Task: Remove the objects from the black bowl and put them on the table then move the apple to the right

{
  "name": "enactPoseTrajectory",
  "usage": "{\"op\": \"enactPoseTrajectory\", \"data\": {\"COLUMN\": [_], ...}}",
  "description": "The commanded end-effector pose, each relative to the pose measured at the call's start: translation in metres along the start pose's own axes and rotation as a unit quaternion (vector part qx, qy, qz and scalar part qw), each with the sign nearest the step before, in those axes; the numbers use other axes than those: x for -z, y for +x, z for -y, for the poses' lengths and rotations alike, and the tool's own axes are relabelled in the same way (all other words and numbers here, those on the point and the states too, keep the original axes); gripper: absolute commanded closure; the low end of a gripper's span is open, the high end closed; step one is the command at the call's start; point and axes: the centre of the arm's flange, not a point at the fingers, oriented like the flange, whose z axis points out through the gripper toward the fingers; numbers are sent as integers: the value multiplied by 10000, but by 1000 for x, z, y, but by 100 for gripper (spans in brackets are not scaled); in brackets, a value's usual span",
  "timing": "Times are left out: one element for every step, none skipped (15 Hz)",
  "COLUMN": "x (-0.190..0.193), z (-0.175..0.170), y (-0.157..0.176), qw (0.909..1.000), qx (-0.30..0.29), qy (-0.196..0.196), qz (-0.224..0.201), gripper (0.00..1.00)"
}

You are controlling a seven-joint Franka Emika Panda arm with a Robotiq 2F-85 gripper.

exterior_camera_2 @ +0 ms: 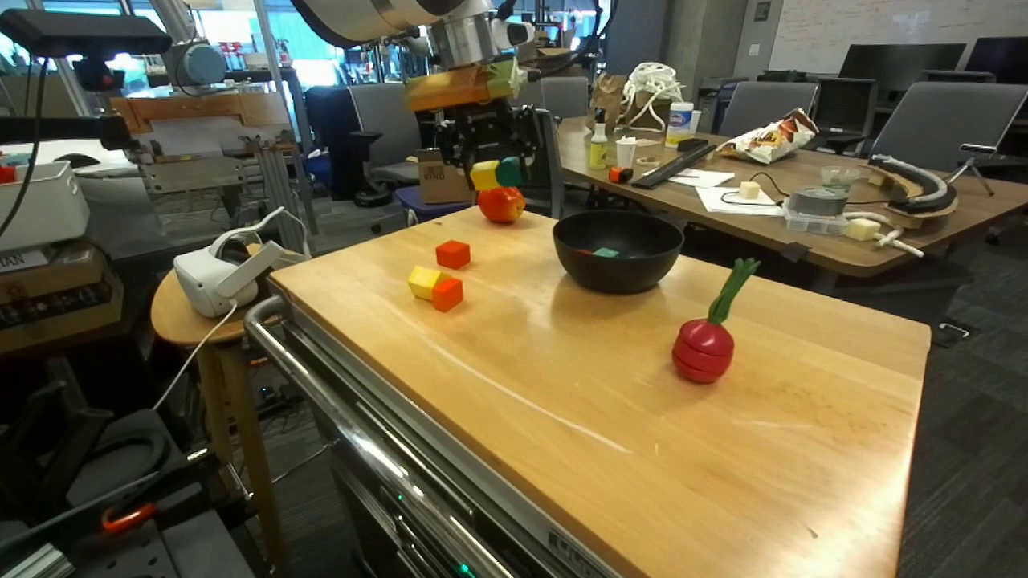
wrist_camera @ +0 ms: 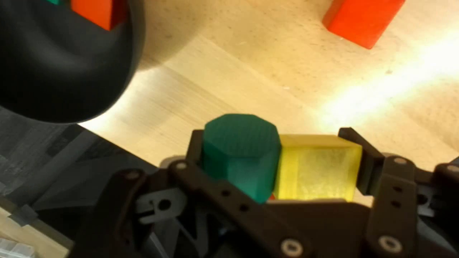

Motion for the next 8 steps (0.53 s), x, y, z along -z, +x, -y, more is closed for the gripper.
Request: {"op": "enactPoseTrajectory", "data": {"x": [-29, -39, -51, -60, -70, -79, -86, -93], "z": [24, 29, 34, 38, 44, 49, 54, 59], "y": [12, 15, 18, 20, 24, 26, 29, 31], "qw": [9993, 9989, 9982, 9973, 9959, 9947, 9932, 9920], "qx": [362, 439, 537, 621, 747, 830, 925, 999], "qy": [72, 70, 154, 249, 374, 453, 549, 614], "qz": [101, 152, 240, 302, 355, 403, 436, 464], "gripper": [37, 37, 37, 37, 37, 37, 37, 37]}}
